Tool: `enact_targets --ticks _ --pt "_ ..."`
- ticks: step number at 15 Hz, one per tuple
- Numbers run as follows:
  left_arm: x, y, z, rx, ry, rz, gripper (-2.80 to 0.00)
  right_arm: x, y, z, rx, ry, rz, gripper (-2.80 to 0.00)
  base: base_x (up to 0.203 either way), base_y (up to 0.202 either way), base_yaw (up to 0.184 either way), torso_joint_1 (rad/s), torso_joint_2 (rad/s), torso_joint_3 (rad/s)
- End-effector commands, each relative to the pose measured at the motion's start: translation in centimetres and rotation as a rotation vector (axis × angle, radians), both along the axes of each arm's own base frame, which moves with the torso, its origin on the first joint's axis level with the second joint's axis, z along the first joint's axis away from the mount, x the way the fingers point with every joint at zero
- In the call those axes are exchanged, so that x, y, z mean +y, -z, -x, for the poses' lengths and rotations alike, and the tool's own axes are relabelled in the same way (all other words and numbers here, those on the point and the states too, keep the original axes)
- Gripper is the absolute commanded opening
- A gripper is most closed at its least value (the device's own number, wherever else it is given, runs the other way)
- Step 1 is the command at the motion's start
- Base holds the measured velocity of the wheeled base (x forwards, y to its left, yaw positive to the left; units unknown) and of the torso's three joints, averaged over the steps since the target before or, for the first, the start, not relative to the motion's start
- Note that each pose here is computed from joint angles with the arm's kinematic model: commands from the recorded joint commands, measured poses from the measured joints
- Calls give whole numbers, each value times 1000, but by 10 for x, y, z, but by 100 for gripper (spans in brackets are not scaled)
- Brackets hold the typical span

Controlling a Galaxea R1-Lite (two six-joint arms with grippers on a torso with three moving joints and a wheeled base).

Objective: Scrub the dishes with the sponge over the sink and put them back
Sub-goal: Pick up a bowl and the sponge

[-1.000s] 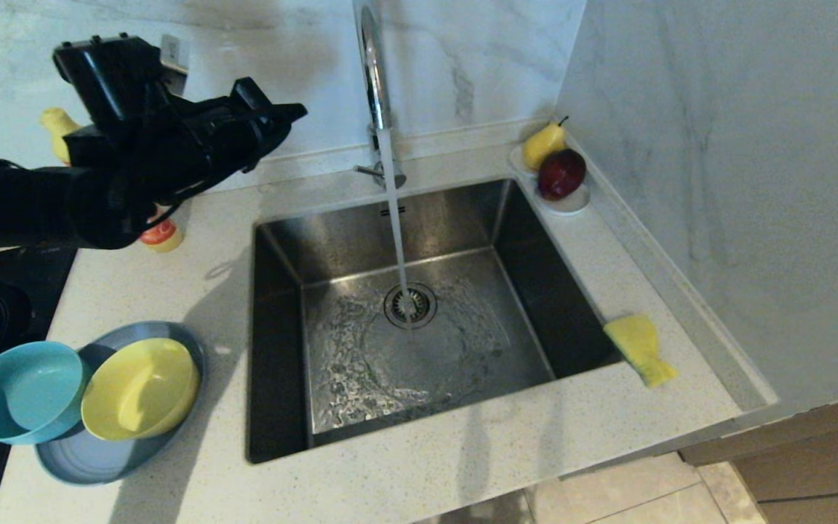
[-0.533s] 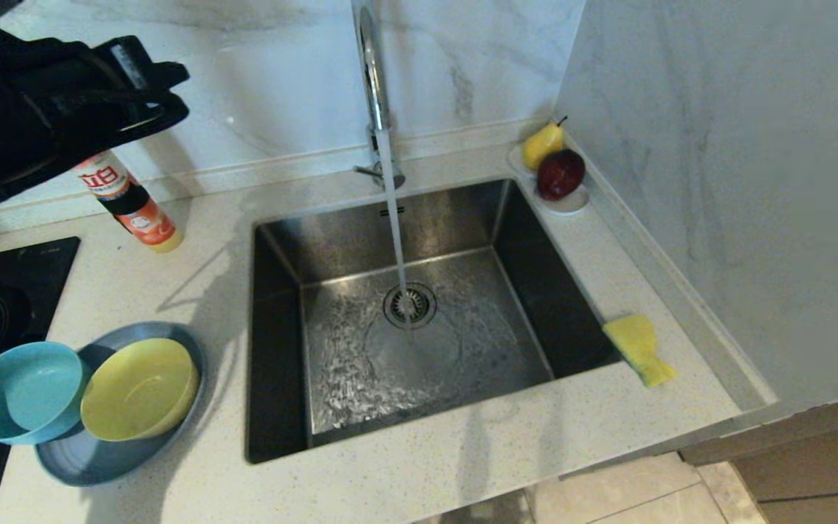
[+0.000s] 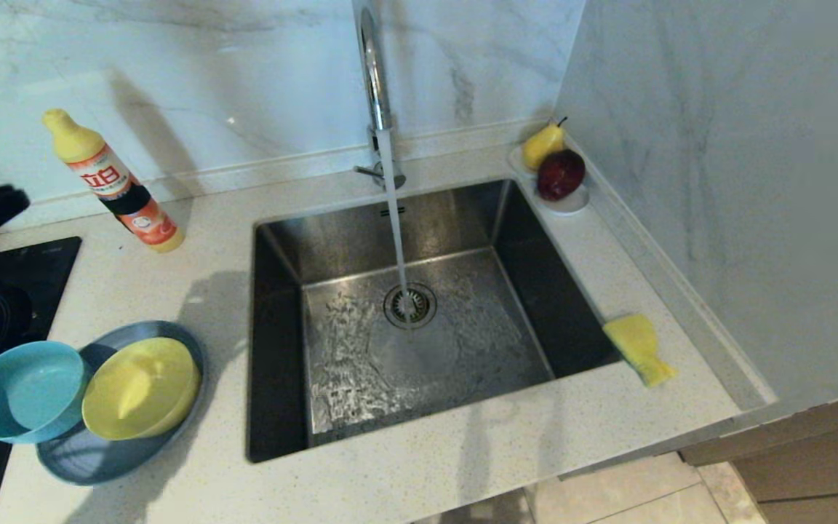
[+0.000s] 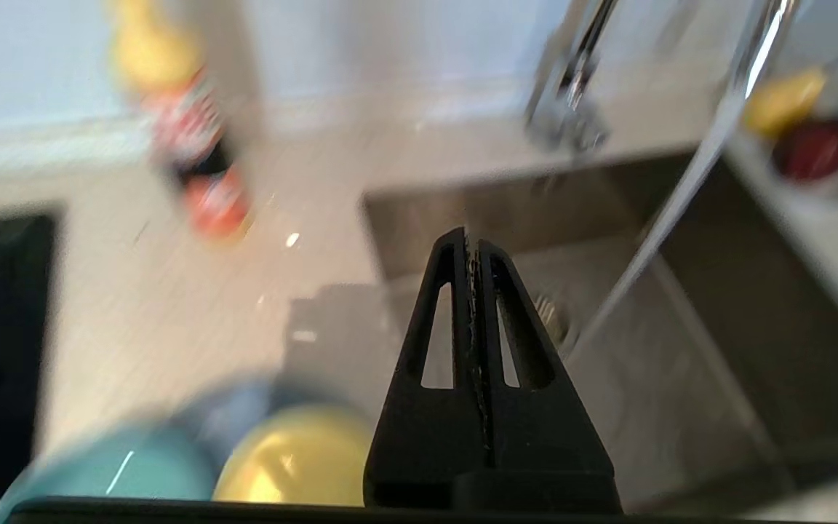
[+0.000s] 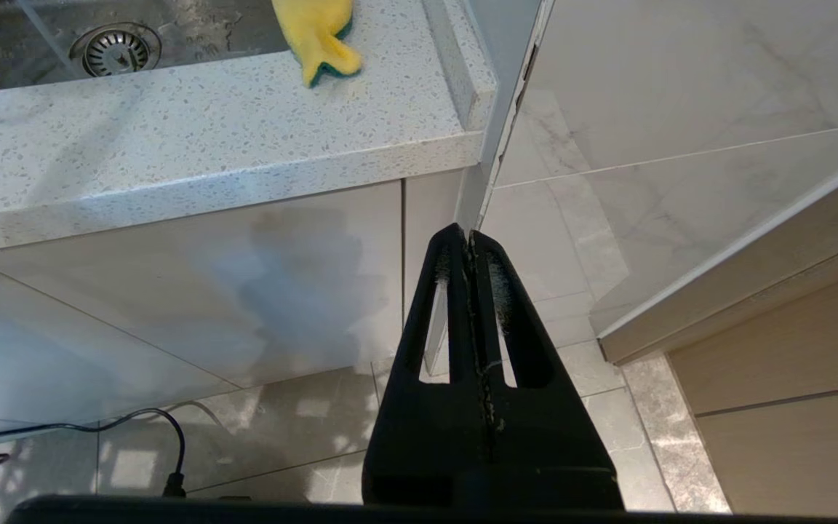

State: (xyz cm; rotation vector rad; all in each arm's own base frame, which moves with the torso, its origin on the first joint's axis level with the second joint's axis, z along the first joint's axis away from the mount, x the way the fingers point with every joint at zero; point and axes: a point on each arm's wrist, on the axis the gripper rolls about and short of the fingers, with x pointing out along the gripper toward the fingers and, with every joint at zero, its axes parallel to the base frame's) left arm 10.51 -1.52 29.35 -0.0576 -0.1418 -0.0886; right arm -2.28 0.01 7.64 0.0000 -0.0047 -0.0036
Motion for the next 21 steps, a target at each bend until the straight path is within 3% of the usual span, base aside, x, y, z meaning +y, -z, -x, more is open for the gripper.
enact_targets --ticks 1,4,9,12,15,19,21 --pt "11 25 58 -74 -52 13 -280 0 0 0 0 0 0 -280 0 0 0 0 0 0" --pt "15 60 82 -37 -85 4 -280 0 0 0 0 0 0 -280 0 0 0 0 0 0" --pt "21 103 120 -101 -107 14 -280 0 0 0 0 0 0 -280 0 0 0 0 0 0" --pt "22 144 109 1 -198 -3 -280 0 0 0 0 0 0 -280 0 0 0 0 0 0" --pt "21 184 102 53 -221 -74 -280 0 0 0 0 0 0 -280 0 0 0 0 0 0" --pt "22 183 102 47 -265 -62 -280 0 0 0 0 0 0 -280 0 0 0 0 0 0" --pt "23 184 102 53 -337 -47 -280 0 0 0 0 0 0 -280 0 0 0 0 0 0"
